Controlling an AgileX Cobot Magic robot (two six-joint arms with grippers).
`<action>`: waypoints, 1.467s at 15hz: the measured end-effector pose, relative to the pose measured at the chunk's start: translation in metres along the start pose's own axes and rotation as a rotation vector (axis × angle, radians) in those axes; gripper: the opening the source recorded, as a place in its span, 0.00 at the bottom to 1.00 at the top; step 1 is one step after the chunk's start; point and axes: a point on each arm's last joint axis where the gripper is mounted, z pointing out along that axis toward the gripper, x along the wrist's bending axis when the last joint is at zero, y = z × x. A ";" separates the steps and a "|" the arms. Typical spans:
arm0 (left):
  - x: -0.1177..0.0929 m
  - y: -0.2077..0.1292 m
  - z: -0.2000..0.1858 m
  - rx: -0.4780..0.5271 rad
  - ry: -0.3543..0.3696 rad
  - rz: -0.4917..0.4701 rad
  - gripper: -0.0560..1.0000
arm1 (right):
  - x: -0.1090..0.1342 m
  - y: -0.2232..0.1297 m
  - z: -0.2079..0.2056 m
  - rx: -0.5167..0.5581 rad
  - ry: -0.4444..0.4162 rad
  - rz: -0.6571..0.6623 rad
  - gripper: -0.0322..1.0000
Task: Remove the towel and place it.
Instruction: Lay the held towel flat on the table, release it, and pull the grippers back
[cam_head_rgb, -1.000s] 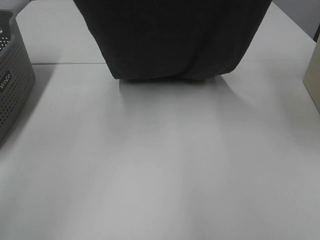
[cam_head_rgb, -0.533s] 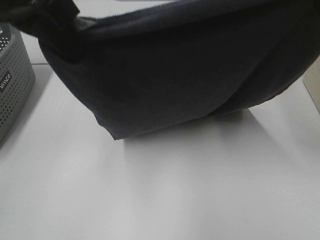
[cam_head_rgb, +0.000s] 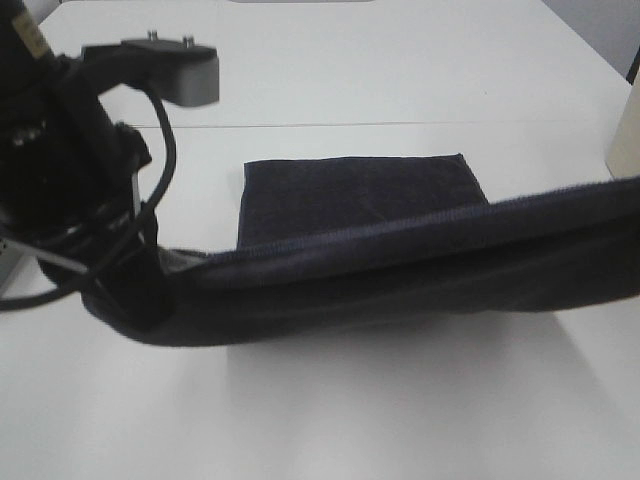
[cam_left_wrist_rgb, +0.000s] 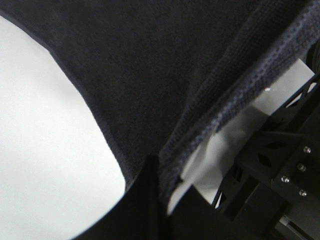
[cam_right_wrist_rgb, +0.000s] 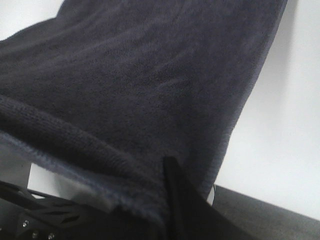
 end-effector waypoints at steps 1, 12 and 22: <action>-0.004 -0.006 0.009 0.035 -0.021 -0.002 0.05 | -0.003 -0.009 0.013 0.052 0.008 0.019 0.04; -0.023 -0.013 0.121 0.417 -0.165 0.060 0.05 | -0.029 -0.076 0.096 0.489 -0.014 0.158 0.04; -0.013 0.018 0.171 0.495 -0.198 0.065 0.05 | -0.049 -0.076 0.164 0.843 -0.009 0.228 0.04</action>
